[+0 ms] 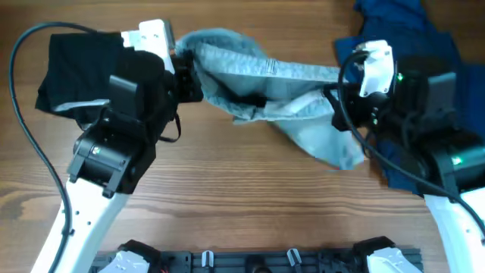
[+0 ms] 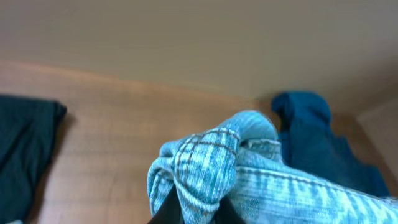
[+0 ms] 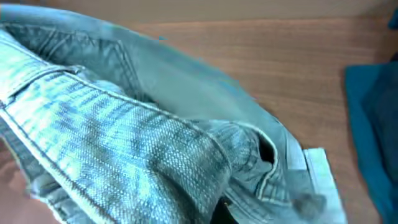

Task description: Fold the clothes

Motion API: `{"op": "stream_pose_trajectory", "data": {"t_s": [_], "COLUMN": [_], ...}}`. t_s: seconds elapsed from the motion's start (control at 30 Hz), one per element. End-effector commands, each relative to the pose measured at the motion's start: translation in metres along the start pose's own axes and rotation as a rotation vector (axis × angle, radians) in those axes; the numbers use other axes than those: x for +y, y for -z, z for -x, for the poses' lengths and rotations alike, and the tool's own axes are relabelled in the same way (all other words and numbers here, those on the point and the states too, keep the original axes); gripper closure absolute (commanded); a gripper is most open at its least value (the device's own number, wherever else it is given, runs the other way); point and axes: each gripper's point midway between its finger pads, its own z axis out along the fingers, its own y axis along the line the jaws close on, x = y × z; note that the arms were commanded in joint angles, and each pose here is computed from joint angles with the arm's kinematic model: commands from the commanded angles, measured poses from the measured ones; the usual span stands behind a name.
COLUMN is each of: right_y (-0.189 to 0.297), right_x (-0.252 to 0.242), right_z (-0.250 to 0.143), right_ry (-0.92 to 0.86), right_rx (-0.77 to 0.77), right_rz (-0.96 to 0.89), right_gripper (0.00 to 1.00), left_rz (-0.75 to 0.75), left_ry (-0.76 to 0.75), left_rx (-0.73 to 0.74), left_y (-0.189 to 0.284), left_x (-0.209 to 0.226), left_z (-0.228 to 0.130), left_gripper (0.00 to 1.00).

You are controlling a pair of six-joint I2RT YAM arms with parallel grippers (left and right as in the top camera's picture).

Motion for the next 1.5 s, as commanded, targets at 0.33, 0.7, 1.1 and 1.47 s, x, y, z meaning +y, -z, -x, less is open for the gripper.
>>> {"op": "stream_pose_trajectory", "data": {"t_s": [0.33,0.7,1.1,1.47], "right_y": [-0.068,-0.102,-0.159,-0.154], "right_x": [-0.029,-0.034,-0.066,-0.087], "right_z": [-0.021,0.014,0.07,0.074], "right_ry": [0.009,-0.011,-0.17,-0.189], "right_rx": [0.191,0.072,-0.144,-0.162], "right_rz": [-0.008,0.002,-0.017,-0.058], "right_gripper": [0.96,0.96,0.96,0.95], "left_rz": [0.264,-0.062,0.151,-0.047], "left_ry": [-0.1,-0.237,0.322,0.583], "left_rx": [0.464,0.681,0.435,0.645], "left_y": [-0.035,-0.023,-0.055,-0.107], "left_x": [0.065,-0.045,-0.065,-0.131], "left_z": [-0.106,-0.185,-0.19,-0.252], "left_gripper": [0.56,0.65,0.52,0.2]}}
